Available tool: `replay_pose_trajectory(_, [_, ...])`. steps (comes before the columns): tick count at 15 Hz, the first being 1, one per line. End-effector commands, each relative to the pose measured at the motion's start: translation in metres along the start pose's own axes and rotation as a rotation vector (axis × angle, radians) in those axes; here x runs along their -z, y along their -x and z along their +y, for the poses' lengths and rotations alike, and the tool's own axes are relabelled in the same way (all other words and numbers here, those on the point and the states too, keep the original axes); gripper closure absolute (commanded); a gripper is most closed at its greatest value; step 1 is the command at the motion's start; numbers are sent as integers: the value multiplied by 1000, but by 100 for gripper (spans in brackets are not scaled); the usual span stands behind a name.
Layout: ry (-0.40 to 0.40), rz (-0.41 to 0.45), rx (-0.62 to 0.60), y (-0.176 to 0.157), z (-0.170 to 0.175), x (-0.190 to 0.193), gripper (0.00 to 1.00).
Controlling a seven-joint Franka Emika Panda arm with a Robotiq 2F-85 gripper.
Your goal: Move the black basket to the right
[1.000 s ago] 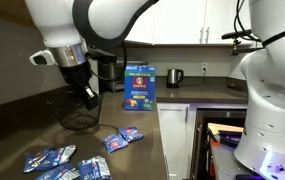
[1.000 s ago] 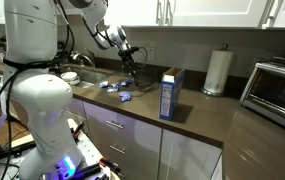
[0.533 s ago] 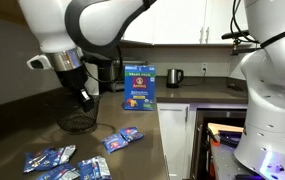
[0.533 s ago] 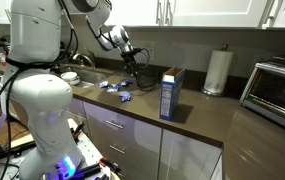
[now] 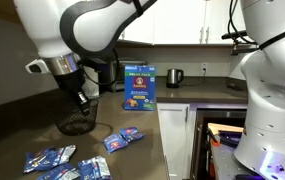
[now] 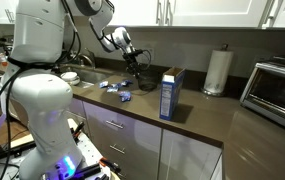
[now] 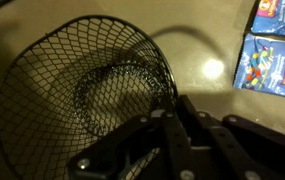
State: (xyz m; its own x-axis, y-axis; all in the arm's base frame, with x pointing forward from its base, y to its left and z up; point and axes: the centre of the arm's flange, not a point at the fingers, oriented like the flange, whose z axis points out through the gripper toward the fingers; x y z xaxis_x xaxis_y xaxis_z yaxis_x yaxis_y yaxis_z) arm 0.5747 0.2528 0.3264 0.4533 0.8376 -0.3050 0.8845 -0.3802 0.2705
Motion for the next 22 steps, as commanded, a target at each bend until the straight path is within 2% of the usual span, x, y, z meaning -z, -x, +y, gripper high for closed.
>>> replay_pose_trajectory(1, [19, -20, 25, -3, 8, 3, 56])
replay_pose_trajectory(9, [58, -25, 30, 3, 4, 3, 5])
replay_pose_trajectory(10, [63, -28, 32, 4, 4, 3, 1])
replay_pose_trajectory(22, [101, -77, 32, 17, -15, 2, 0])
